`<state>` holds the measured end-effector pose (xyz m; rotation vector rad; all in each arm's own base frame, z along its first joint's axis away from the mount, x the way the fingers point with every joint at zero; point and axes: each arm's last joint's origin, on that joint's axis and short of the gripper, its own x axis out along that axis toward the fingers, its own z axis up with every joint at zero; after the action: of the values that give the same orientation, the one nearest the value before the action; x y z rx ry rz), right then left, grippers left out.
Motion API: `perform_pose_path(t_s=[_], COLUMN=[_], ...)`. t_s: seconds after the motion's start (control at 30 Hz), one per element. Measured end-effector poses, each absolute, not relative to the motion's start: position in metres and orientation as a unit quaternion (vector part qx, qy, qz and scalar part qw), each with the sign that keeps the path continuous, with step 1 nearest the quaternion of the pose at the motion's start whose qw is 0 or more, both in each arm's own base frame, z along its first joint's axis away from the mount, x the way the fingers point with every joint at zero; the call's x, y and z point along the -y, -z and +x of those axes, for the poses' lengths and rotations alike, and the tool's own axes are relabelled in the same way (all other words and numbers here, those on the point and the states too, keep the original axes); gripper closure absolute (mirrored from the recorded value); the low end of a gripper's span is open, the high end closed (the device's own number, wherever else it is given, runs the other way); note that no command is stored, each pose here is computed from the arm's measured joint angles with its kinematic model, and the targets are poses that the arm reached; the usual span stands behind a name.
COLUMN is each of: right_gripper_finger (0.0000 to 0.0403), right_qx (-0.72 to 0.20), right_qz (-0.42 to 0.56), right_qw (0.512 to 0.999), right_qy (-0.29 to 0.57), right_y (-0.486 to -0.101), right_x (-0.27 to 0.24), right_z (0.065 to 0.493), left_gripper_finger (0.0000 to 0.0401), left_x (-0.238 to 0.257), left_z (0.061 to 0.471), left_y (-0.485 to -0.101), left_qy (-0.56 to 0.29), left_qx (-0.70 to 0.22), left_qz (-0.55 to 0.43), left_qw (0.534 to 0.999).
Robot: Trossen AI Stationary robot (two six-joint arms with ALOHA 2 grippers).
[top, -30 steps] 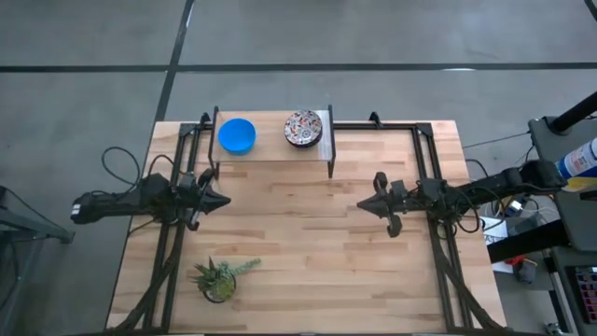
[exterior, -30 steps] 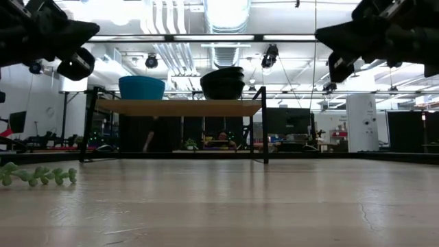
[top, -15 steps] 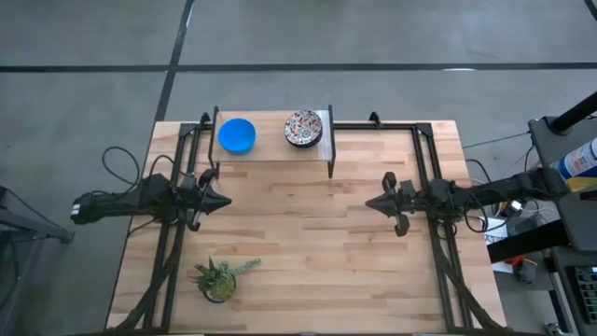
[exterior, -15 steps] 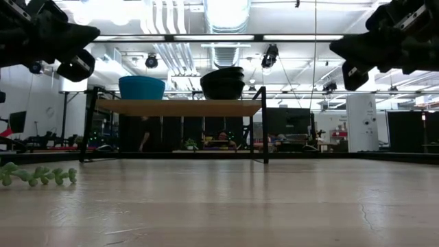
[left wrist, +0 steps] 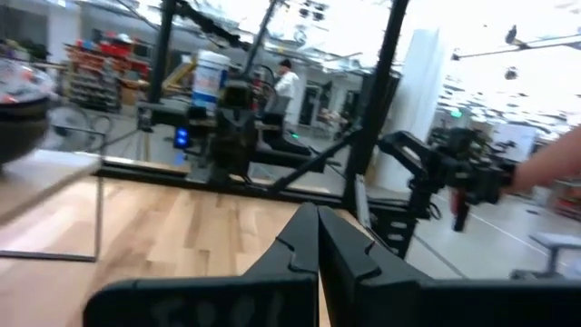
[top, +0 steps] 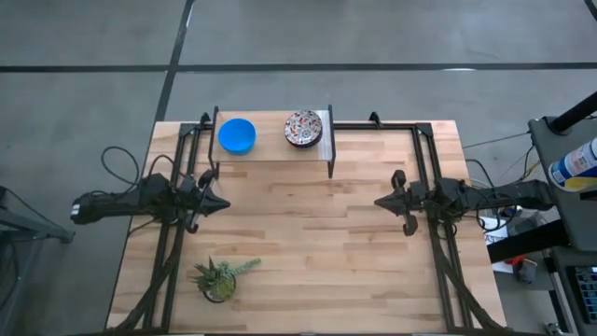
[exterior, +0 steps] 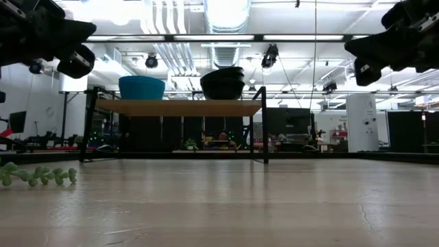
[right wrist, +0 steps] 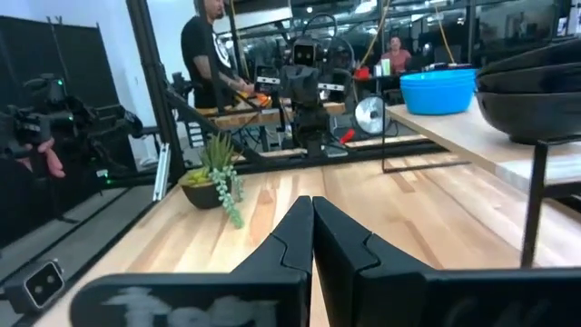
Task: Pick & Place Mini bowls
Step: Return to Home Position
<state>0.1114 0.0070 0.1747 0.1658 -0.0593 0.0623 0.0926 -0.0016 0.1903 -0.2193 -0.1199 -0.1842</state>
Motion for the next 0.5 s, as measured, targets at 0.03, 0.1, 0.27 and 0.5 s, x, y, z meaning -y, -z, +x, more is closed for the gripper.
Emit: perform_pose_path(t_s=[0.03, 0.1, 0.27, 0.5], right_gripper_finger=[0.0394, 0.0394, 0.0394, 0.0394], right_qx=[0.027, 0.017, 0.019, 0.020], right_qz=[0.080, 0.079, 0.074, 0.061], right_qw=[0.996, 0.996, 0.997, 0.998], right_qy=[-0.031, -0.029, -0.016, 0.006], right_y=[-0.174, -0.172, -0.171, -0.170], right_x=[-0.007, -0.007, -0.006, -0.004], right_z=[0.110, 0.107, 0.102, 0.100], left_gripper_finger=[0.0401, 0.0401, 0.0401, 0.0401], left_x=[0.002, 0.002, 0.002, 0.001], left_z=[0.093, 0.094, 0.095, 0.096], left_y=[-0.189, -0.184, -0.178, -0.174], left_qy=[0.097, 0.099, 0.099, 0.085], left_qx=[0.056, 0.047, 0.040, 0.033], left_qz=[-0.109, -0.111, -0.110, -0.101], left_qw=[0.988, 0.988, 0.988, 0.991])
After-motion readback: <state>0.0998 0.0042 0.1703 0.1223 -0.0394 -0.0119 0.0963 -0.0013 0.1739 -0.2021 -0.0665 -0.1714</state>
